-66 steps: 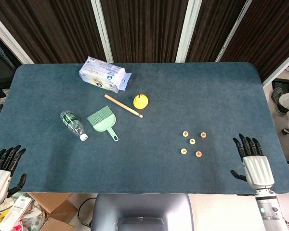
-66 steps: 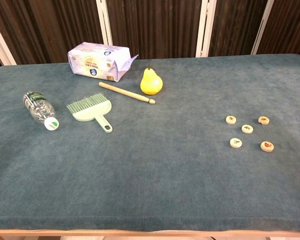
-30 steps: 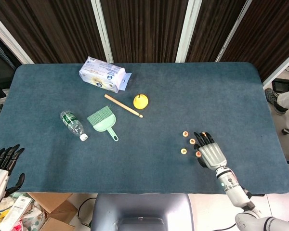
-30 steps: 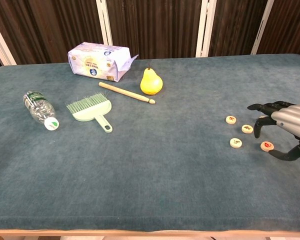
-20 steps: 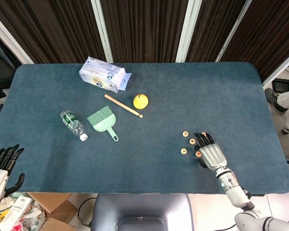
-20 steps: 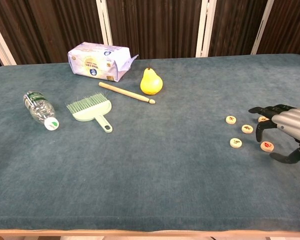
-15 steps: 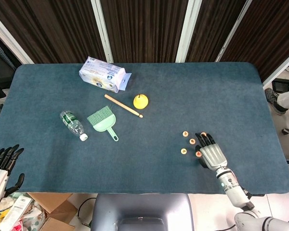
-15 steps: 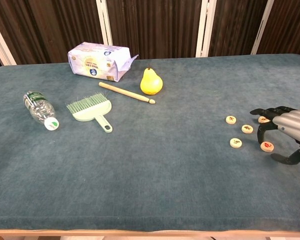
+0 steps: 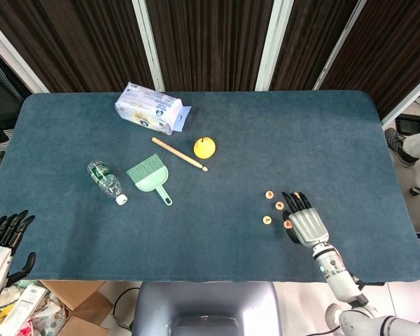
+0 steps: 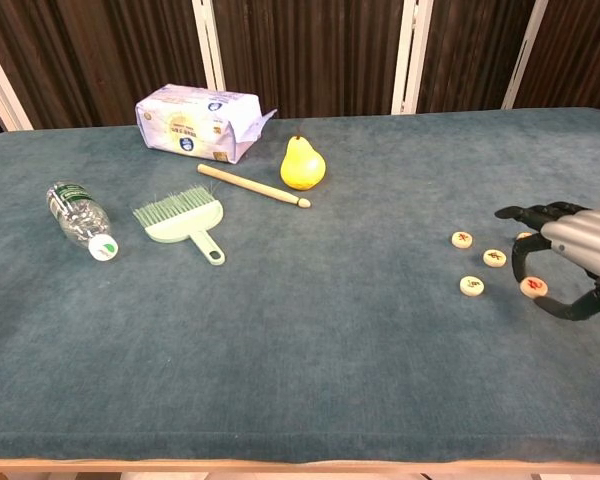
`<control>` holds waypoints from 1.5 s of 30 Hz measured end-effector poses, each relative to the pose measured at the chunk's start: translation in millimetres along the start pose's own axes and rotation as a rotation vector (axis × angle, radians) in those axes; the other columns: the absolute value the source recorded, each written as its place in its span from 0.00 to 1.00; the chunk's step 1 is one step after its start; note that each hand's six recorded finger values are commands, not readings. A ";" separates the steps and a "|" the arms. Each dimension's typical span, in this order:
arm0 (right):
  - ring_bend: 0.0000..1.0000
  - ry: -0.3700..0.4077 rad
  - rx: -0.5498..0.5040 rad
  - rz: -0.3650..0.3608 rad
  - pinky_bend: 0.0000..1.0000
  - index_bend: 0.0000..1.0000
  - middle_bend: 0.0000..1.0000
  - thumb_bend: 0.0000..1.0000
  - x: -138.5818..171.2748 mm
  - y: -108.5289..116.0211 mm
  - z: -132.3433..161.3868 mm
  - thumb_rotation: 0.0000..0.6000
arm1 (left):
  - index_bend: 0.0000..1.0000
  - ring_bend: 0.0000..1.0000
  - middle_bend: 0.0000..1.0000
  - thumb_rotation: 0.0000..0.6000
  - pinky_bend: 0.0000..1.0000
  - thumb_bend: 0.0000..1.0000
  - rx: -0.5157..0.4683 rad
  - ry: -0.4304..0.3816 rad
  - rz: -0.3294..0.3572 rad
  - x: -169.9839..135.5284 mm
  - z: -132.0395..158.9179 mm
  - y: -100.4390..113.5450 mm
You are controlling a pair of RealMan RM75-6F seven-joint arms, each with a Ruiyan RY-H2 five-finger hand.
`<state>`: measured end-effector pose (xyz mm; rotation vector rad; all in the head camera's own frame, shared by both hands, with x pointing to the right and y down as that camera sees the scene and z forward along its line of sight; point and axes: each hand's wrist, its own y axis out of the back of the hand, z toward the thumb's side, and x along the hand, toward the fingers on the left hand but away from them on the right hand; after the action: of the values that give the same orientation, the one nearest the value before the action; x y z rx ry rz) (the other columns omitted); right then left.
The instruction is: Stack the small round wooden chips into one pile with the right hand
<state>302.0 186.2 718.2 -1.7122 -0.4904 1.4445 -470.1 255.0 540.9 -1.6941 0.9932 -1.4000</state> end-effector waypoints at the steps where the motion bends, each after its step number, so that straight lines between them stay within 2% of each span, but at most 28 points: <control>1: 0.00 0.004 -0.005 -0.013 0.00 0.61 0.03 0.52 -1.1 3.7 2.1 1.00 | 0.00 0.00 0.00 1.00 0.00 0.50 0.000 -0.001 0.000 0.2 0.0 -0.1; 8: 0.00 0.075 -0.006 -0.083 0.00 0.61 0.03 0.52 -17.4 29.0 29.7 1.00 | 0.00 0.00 0.00 1.00 0.00 0.50 0.002 0.004 0.002 1.3 -0.9 0.5; 15: 0.00 0.100 0.030 -0.042 0.00 0.60 0.03 0.52 -30.8 25.5 48.6 1.00 | 0.00 0.00 0.00 1.00 0.00 0.50 -0.001 0.010 0.008 -2.1 -2.9 2.9; 25: 0.00 0.085 0.064 -0.005 0.00 0.60 0.03 0.52 -33.4 11.8 45.8 1.00 | 0.00 0.00 0.00 1.00 0.00 0.50 -0.007 0.007 0.006 -2.7 -2.5 3.6; 35: 0.00 0.077 0.066 -0.006 0.00 0.59 0.03 0.52 -33.2 12.0 44.2 1.00 | 0.00 0.00 0.00 1.00 0.00 0.50 -0.011 0.003 0.004 -1.4 -2.0 3.1; 45: 0.00 0.077 0.064 0.005 0.00 0.50 0.03 0.52 -32.5 11.3 45.5 1.00 | 0.00 0.00 0.00 1.00 0.00 0.50 -0.007 0.000 0.008 -3.4 -0.4 3.4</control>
<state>248.3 170.9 729.5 -1.7124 -0.3944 1.3771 -471.3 256.5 536.4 -1.6936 1.0049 -1.3928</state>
